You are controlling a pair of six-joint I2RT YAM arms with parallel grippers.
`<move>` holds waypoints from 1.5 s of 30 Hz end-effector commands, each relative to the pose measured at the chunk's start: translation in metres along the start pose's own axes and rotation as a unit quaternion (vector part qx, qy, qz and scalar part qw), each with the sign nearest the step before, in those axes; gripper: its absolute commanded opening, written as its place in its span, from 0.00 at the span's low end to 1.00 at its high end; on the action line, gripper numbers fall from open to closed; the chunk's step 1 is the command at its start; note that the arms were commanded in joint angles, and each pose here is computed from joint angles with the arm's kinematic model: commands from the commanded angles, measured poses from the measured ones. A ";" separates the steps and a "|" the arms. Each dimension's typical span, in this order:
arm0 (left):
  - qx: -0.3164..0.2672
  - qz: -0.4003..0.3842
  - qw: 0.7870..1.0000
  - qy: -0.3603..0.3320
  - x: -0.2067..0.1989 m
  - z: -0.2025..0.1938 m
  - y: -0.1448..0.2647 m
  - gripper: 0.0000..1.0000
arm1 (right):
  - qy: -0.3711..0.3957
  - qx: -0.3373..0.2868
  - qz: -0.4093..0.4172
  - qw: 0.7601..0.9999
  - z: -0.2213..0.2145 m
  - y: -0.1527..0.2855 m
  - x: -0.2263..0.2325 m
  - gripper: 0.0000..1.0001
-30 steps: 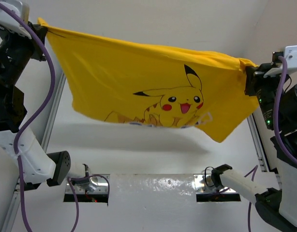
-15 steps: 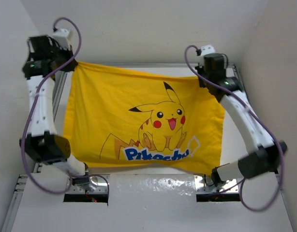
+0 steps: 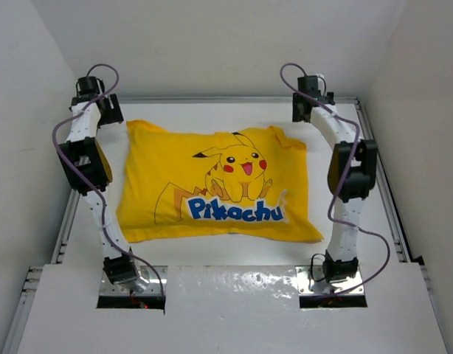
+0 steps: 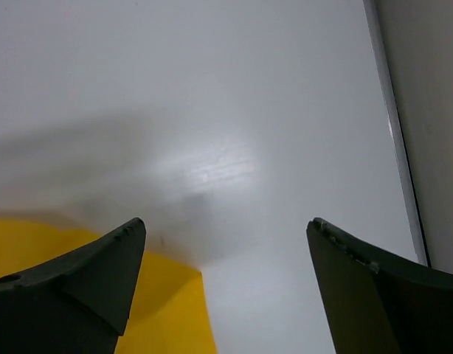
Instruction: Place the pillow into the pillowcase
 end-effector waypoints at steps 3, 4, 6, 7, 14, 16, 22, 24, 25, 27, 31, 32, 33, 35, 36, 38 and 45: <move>-0.102 -0.034 0.994 0.008 -0.002 0.053 0.114 0.75 | -0.045 -0.081 0.086 0.992 0.046 0.093 -0.023 0.71; -0.097 -0.058 0.994 -0.001 -0.009 0.050 0.120 0.73 | -0.030 -0.054 0.092 0.994 0.030 0.092 -0.022 0.62; -0.084 -0.075 0.993 -0.018 -0.013 0.036 0.135 0.71 | -0.011 -0.023 0.140 0.990 -0.001 0.094 -0.009 0.37; -0.066 -0.083 0.994 -0.023 -0.015 0.021 0.133 0.70 | -0.018 -0.021 0.155 0.988 -0.006 0.097 -0.005 0.26; -0.017 -0.131 0.989 -0.072 -0.026 -0.040 0.163 0.63 | -0.073 0.043 0.253 0.964 -0.072 0.123 0.023 0.00; 0.012 -0.130 0.989 -0.076 -0.025 -0.067 0.153 0.62 | -0.073 0.064 0.268 0.958 -0.087 0.122 0.032 0.00; 0.066 -0.123 0.987 -0.081 -0.026 -0.110 0.131 0.60 | -0.082 0.082 0.257 0.959 -0.095 0.089 0.054 0.00; 0.071 -0.120 0.986 -0.087 -0.029 -0.116 0.123 0.60 | -0.087 0.085 0.256 0.959 -0.096 0.072 0.065 0.00; 0.082 -0.110 0.986 -0.093 -0.029 -0.124 0.116 0.60 | -0.091 0.080 0.255 0.959 -0.094 0.065 0.070 0.00; 0.081 -0.091 0.987 -0.102 -0.028 -0.127 0.105 0.60 | -0.096 0.089 0.248 0.960 -0.095 0.043 0.082 0.00; 0.092 -0.064 0.988 -0.108 -0.024 -0.129 0.085 0.60 | -0.118 0.081 0.213 0.966 -0.084 0.007 0.094 0.00; 0.097 -0.061 0.987 -0.109 -0.025 -0.131 0.078 0.60 | -0.126 0.071 0.198 0.969 -0.076 0.001 0.092 0.00; 0.097 -0.059 0.987 -0.110 -0.025 -0.130 0.075 0.60 | -0.148 0.040 0.155 0.976 -0.055 -0.007 0.082 0.00; 0.097 -0.049 0.987 -0.115 -0.022 -0.127 0.067 0.60 | -0.180 -0.002 0.103 0.978 -0.030 -0.018 0.067 0.00; 0.093 -0.047 0.988 -0.117 -0.022 -0.122 0.064 0.60 | -0.207 -0.031 0.061 0.976 -0.019 -0.029 0.053 0.00; 0.096 -0.047 0.987 -0.120 -0.022 -0.122 0.056 0.60 | -0.252 -0.060 0.027 0.965 0.000 -0.036 0.042 0.00; 0.090 -0.048 0.988 -0.116 -0.024 -0.110 0.046 0.60 | -0.309 -0.055 -0.074 0.947 0.020 -0.089 0.006 0.00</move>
Point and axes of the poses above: each gripper's point midway between its finger pads, its own y axis back along the fingers, its own x axis along the line the jaws close on, z = x × y, the point moved 2 cm from there along y, back along the fingers, and after that the axes turned 1 degree about -y, right-handed, at the moved point
